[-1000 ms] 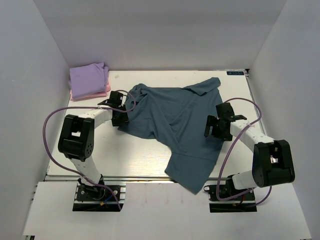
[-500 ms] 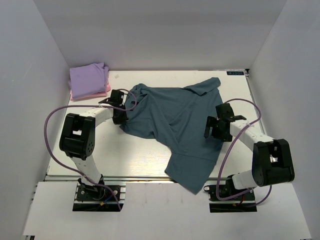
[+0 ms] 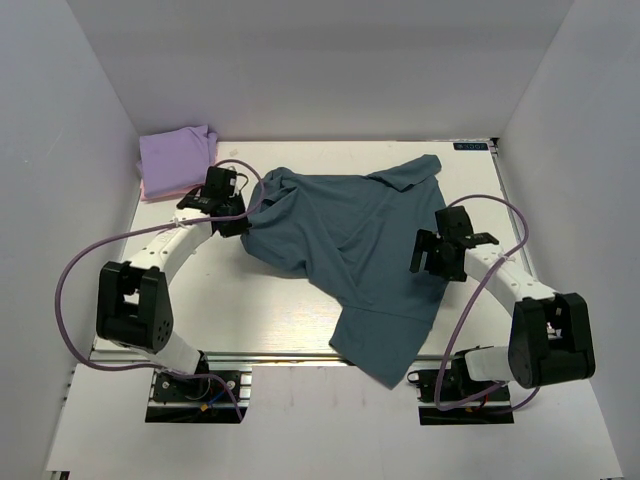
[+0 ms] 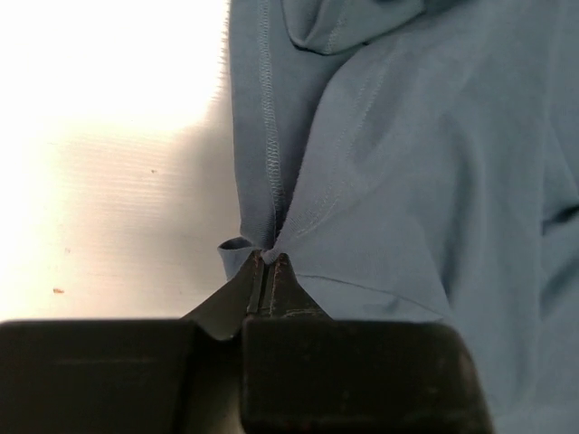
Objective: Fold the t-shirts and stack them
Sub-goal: Flatten out the tshirt
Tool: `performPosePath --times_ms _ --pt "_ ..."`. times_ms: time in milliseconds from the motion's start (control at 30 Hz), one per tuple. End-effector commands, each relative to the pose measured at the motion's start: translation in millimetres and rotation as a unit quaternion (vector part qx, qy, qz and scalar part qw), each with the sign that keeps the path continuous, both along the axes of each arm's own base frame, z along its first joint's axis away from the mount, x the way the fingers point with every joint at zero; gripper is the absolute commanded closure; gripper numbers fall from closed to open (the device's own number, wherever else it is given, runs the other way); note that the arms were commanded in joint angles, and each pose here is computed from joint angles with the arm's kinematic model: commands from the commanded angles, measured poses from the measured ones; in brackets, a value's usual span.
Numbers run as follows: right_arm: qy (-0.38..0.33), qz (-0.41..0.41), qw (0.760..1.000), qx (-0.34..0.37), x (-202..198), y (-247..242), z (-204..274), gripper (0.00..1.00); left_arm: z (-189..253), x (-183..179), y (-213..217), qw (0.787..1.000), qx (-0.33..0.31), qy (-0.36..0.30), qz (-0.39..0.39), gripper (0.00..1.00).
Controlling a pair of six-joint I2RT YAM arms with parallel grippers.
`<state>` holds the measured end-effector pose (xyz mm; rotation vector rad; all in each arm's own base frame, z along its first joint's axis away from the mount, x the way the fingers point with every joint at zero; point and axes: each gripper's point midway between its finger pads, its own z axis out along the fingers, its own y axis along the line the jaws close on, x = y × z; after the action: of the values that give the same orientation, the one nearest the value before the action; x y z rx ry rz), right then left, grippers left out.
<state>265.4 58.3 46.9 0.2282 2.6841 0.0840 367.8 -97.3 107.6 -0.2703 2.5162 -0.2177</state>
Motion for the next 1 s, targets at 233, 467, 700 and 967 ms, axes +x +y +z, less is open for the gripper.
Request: performPosePath --times_ms 233,467,700,967 --pt "-0.004 -0.001 1.000 0.004 -9.9 0.2 -0.2 0.10 42.3 -15.9 -0.6 0.999 -0.024 -0.026 0.016 0.93" --pt "-0.012 0.004 1.000 0.004 -8.4 0.3 1.3 0.10 46.8 -24.2 -8.8 0.999 -0.033 -0.023 -0.011 1.00" --pt "-0.012 0.004 1.000 0.010 -12.6 1.7 1.2 0.10 49.3 -25.2 -22.3 0.997 -0.051 -0.027 -0.047 1.00" --pt "0.013 -0.030 0.998 0.059 -51.4 9.7 12.8 0.13 36.3 -44.6 -3.5 1.000 -0.026 -0.012 -0.004 1.00"
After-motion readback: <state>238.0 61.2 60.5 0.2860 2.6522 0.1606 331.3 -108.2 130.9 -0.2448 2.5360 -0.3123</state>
